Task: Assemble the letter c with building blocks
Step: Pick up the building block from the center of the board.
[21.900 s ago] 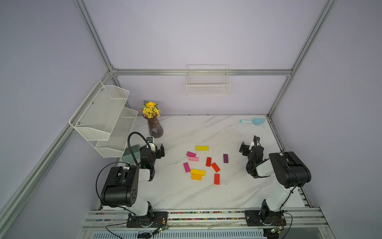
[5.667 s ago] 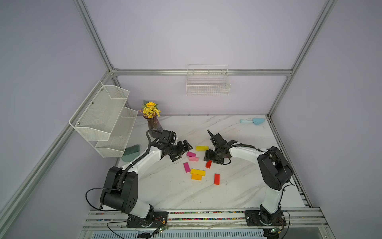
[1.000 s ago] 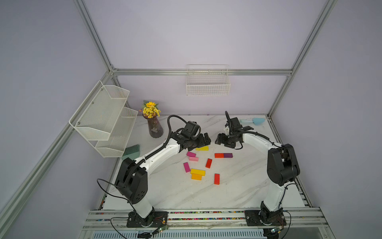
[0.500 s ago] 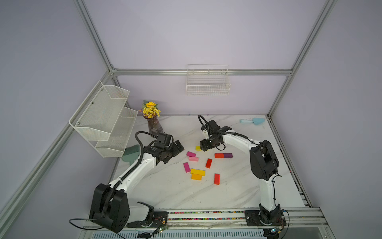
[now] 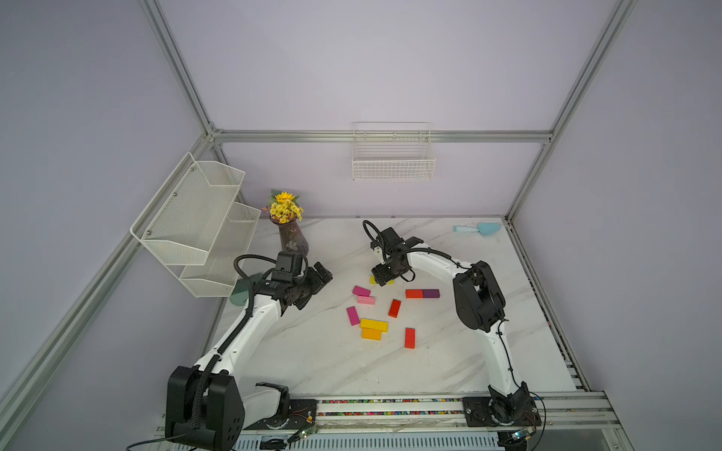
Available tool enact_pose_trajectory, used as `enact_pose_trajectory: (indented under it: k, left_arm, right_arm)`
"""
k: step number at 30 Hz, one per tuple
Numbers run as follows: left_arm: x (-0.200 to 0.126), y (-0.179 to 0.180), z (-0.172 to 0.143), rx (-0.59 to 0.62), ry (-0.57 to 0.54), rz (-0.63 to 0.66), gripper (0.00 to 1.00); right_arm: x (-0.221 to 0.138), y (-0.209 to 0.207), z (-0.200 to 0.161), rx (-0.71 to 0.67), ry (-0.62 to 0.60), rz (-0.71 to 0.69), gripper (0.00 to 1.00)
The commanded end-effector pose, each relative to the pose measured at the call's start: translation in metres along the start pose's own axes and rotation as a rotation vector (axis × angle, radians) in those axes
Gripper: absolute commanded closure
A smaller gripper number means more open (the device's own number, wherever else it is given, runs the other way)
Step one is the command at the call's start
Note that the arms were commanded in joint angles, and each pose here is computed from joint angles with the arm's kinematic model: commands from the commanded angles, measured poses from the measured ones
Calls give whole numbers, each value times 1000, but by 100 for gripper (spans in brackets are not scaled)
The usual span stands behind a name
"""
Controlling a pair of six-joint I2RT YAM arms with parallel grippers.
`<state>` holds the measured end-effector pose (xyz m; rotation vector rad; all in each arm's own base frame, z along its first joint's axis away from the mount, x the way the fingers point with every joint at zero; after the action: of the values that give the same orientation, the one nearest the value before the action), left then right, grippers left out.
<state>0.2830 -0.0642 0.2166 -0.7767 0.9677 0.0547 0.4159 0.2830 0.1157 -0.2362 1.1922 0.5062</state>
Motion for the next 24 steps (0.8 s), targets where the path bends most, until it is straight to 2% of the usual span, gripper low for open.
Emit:
enact_pose_trajectory:
  k: [1, 8, 12, 15, 22, 24]
  left_arm:
    - [-3, -2, 1, 7, 20, -37, 0]
    - [-2, -1, 1, -3, 20, -48, 0]
    - [0, -3, 1, -3, 24, -67, 0]
    - [1, -5, 1, 2, 31, -87, 0]
    - [4, -8, 1, -1, 47, -111, 0]
    - [6, -7, 0, -5, 56, -115, 0]
  right_arm:
    - [6, 6, -3, -54, 50, -4, 25]
    - [15, 8, -4, -59, 72, -7, 25]
    - [15, 7, -4, -54, 77, -12, 30]
    - [13, 8, -4, -51, 78, -11, 41]
    - [-1, 12, -5, -4, 54, 5, 76]
    - [-8, 13, -3, 31, 38, 22, 79]
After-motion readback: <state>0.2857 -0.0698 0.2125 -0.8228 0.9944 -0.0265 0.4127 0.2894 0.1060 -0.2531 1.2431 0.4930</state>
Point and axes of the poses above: each gripper's point midway between its finger pads, its own x axis out along the fingers, its own y axis along the line the jaws close on, z = x × y, the point moved 8 cm from there along -x, back along the fingers, and after that the axes turned 5 degrees about x, right-handed, at the moved point
